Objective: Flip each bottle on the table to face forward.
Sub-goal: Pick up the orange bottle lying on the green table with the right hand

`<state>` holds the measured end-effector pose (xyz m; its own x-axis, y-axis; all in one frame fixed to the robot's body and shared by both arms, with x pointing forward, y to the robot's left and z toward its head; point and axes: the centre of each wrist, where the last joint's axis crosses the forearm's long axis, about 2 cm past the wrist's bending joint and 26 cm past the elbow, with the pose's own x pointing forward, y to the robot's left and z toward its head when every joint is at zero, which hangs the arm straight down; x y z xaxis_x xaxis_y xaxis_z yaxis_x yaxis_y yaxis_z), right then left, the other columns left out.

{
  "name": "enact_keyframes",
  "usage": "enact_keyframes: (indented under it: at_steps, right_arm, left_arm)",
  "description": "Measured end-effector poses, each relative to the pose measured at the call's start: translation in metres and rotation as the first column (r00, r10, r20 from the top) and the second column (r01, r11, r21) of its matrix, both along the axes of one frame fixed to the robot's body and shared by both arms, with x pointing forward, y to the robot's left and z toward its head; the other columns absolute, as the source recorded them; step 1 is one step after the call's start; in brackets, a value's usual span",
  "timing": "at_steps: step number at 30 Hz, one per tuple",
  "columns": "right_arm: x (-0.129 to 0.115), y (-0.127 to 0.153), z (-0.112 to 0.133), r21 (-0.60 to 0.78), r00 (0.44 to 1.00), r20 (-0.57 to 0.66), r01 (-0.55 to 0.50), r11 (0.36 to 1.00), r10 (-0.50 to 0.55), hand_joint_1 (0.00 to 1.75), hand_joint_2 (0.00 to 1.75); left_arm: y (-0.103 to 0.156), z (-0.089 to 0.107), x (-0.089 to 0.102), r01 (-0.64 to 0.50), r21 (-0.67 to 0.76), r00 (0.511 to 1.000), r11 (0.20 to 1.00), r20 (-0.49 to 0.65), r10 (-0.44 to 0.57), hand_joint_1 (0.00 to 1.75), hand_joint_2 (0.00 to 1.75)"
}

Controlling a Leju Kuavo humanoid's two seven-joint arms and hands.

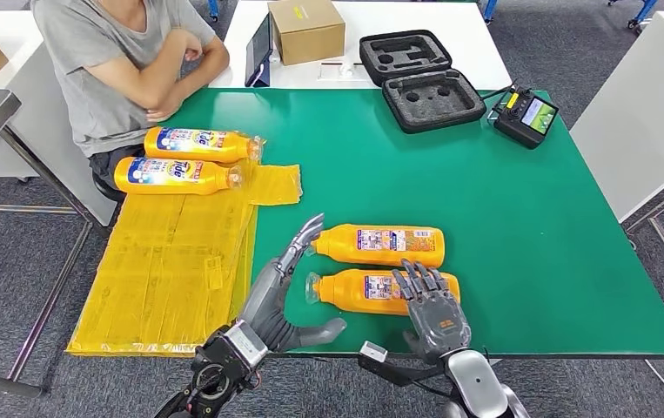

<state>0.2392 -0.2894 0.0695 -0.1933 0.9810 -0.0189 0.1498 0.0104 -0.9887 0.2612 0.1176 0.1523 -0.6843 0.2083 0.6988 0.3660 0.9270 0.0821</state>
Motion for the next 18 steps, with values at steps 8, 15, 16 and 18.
enact_keyframes:
  at_steps: [8, 15, 16, 18]
  right_arm:
    - [0.0035, -0.0057, -0.0006, -0.025, 0.999, -0.003, 0.033, 0.999, -0.033, 0.00, 1.75]
    - [0.0066, -0.0094, -0.0018, -0.024, 0.999, -0.010, 0.049, 0.999, -0.049, 0.00, 1.75]
    - [0.0069, -0.0096, -0.0020, -0.024, 0.999, -0.011, 0.049, 0.998, -0.050, 0.00, 1.75]
    - [0.0073, -0.0099, -0.0023, -0.024, 0.999, -0.013, 0.050, 0.998, -0.051, 0.19, 1.75]
  left_arm:
    - [-0.0006, -0.0003, 0.0020, -0.004, 0.002, 1.000, 1.000, -0.006, 0.004, 0.00, 1.75]
    - [-0.0012, -0.0007, 0.0029, -0.007, 0.004, 1.000, 1.000, -0.010, 0.007, 0.00, 1.75]
    - [-0.0012, -0.0008, 0.0031, -0.008, 0.003, 1.000, 1.000, -0.011, 0.008, 0.00, 1.75]
    - [-0.0012, -0.0009, 0.0034, -0.010, 0.004, 1.000, 1.000, -0.012, 0.010, 0.00, 1.75]
